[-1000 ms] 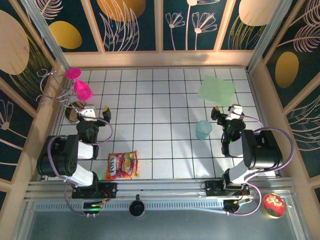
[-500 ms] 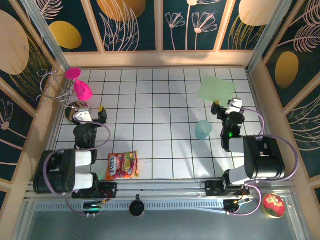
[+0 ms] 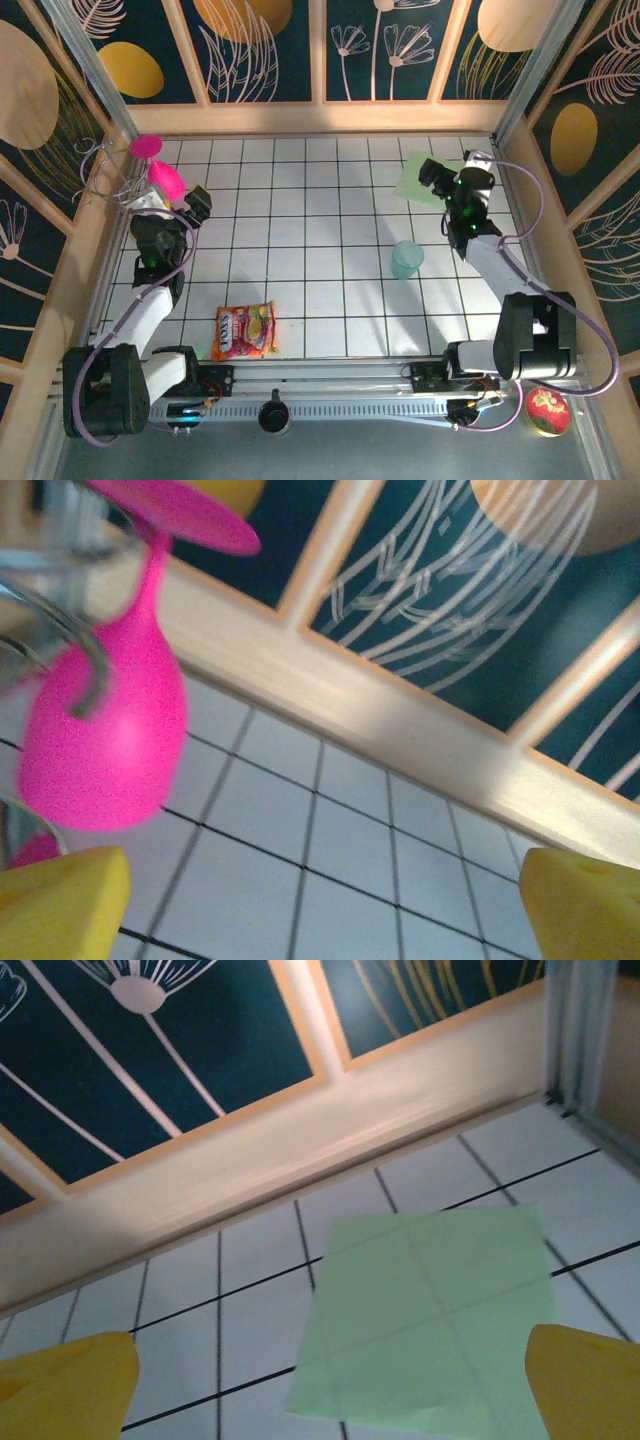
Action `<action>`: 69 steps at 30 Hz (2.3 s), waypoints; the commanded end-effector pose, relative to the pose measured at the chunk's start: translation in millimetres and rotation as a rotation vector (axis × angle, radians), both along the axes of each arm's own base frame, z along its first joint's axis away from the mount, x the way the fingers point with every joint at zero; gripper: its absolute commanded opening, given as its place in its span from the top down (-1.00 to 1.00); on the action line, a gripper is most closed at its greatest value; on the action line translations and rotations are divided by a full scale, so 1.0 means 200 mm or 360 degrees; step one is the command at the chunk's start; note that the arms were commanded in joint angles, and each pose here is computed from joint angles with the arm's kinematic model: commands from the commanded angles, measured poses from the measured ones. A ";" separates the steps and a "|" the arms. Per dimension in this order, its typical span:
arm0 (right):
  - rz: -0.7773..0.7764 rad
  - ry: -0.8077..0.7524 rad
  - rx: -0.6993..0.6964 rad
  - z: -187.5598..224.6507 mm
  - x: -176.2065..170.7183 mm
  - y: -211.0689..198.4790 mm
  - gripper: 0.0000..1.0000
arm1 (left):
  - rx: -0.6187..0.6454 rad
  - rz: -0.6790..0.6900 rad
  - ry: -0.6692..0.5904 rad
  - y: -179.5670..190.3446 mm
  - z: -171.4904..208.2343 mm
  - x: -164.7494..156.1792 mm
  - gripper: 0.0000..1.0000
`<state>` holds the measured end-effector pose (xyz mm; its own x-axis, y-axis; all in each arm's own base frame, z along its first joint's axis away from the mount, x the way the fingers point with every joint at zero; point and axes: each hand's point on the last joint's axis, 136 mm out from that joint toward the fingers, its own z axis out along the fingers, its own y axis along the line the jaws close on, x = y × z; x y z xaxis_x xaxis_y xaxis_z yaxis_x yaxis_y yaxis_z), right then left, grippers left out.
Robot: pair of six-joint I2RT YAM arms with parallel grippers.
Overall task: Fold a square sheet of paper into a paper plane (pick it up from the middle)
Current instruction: Move the square sheet of paper to the center of the table.
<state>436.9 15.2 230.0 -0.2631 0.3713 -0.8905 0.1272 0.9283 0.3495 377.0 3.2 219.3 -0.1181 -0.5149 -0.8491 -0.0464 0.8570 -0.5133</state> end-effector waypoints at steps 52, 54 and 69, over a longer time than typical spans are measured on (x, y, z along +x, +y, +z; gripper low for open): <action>0.0212 0.1353 0.0463 -1.13 0.52 0.38 -0.13 | -0.0637 -0.0902 0.0745 -1.07 -0.46 0.19 -0.97; 0.0251 0.1386 0.0441 -1.14 0.50 0.43 -0.13 | -0.0627 -0.0881 0.0753 -1.06 -0.47 0.20 -0.98; 0.0614 0.1497 0.0503 -1.08 0.11 1.19 -0.13 | -0.0564 -0.0776 0.0826 -1.00 -0.56 0.18 -0.97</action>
